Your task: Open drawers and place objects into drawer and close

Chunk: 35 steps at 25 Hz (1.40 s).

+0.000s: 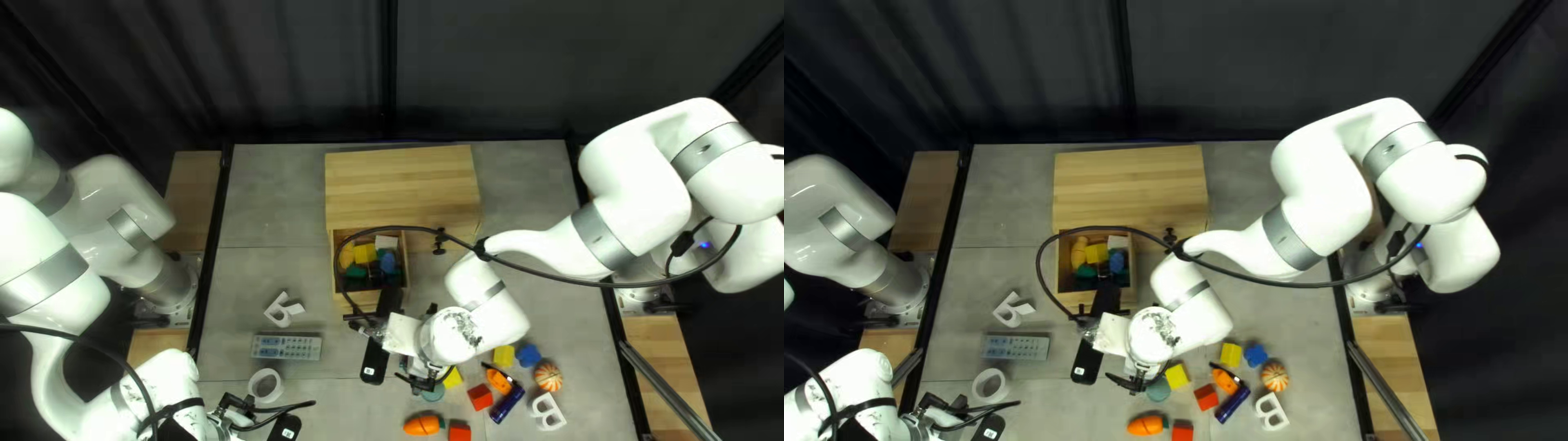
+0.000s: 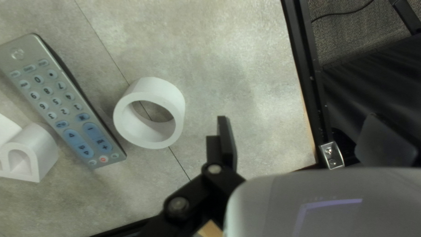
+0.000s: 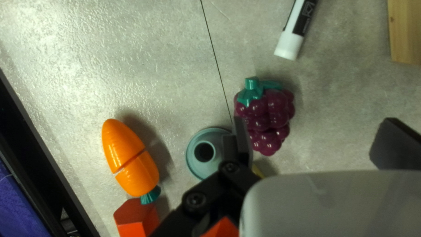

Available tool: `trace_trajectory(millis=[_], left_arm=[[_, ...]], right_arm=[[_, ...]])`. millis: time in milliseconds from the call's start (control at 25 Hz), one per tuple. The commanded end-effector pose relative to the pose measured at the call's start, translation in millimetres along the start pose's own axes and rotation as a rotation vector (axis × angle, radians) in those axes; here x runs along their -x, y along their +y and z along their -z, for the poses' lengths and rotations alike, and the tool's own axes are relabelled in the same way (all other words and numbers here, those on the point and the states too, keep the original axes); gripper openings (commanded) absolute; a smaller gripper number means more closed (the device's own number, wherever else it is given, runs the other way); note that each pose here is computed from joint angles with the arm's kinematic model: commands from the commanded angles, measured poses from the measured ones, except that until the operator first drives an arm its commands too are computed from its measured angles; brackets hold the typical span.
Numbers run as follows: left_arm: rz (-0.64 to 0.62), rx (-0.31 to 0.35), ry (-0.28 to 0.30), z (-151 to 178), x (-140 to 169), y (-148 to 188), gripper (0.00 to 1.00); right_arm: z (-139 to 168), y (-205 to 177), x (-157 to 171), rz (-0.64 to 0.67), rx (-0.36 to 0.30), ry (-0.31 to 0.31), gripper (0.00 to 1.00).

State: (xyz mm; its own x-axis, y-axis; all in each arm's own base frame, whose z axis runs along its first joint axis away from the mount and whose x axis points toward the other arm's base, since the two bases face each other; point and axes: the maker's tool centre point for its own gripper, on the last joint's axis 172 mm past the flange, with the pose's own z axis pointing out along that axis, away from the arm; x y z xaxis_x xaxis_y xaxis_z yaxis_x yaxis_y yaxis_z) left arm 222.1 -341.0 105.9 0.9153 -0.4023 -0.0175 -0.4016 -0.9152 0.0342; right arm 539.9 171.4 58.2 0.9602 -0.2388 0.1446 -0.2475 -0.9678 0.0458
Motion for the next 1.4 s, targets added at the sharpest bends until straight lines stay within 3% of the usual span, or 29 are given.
trace_trajectory(millis=[40,560,640,680,720,760,1240,1400], left_arm=[[0.0,0.0,0.0,0,0,0,1.0],[0.0,0.0,0.0,0,0,0,1.0],[0.0,0.0,0.0,0,0,0,1.0],[0.0,0.0,0.0,0,0,0,1.0],[0.0,0.0,0.0,0,0,0,1.0],[0.0,0.0,0.0,0,0,0,1.0],[0.0,0.0,0.0,0,0,0,1.0],[0.0,0.0,0.0,0,0,0,1.0]], right_arm=[[-10,-4,-2,0.013,-0.028,-0.002,1.0],[-22,-9,1,0.04,-0.058,-0.01,1.0],[-23,-9,3,0.043,-0.054,-0.012,0.95],[-23,-9,5,0.045,-0.052,-0.011,0.66],[-24,-10,6,0.047,-0.049,-0.011,0.09],[-24,-11,7,0.049,-0.046,-0.01,0.03],[4,-21,12,0.087,0.109,-0.006,0.01],[26,-10,12,0.088,0.15,0.005,0.01]])
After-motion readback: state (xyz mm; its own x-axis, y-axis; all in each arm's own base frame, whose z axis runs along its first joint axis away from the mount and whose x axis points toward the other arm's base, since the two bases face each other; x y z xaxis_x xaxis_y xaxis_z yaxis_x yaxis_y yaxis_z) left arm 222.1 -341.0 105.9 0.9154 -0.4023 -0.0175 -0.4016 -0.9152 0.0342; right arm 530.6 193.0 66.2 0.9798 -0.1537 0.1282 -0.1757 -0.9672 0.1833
